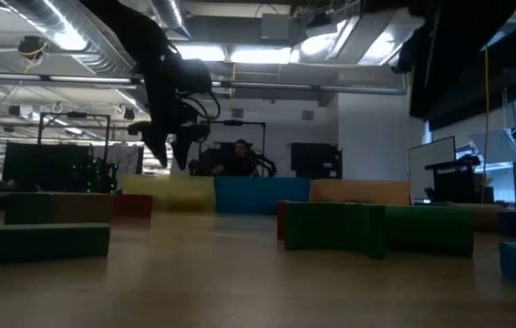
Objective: Sort blocks by size
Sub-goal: Put the green cylindrical block into the yellow bin
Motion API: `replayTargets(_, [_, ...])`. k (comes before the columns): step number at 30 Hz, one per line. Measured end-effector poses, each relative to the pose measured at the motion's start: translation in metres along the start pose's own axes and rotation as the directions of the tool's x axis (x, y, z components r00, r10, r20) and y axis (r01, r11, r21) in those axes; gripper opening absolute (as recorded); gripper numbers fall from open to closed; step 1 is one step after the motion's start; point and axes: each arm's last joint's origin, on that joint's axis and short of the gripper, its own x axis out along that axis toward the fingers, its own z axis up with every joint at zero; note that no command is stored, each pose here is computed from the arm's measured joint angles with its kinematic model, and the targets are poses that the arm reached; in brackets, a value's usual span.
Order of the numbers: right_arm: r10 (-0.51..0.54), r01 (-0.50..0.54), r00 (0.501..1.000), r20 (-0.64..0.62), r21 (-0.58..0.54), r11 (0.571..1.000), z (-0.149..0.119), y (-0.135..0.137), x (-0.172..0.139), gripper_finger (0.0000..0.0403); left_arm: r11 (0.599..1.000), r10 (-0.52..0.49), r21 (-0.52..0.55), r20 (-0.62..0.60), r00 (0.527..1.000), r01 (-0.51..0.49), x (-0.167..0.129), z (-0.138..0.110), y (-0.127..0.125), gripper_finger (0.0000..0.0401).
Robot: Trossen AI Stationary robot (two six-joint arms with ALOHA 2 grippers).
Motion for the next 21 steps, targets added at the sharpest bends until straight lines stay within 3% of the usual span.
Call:
replayTargets(8, [-0.06, 0.068, 0.996, -0.061, 0.149, 0.986, -0.002, 0.003, 0.032, 0.0218, 0.999, -0.026, -0.02, 0.066, 0.997, 0.028, -0.023, 0.003, 0.007, 0.0208])
replayTargets(21, [-0.051, 0.067, 0.994, -0.1, 0.154, 0.986, -0.003, 0.011, 0.073, 0.0218, 0.995, -0.075, 0.066, 0.105, 0.992, 0.068, -0.061, -0.003, 0.015, 0.021])
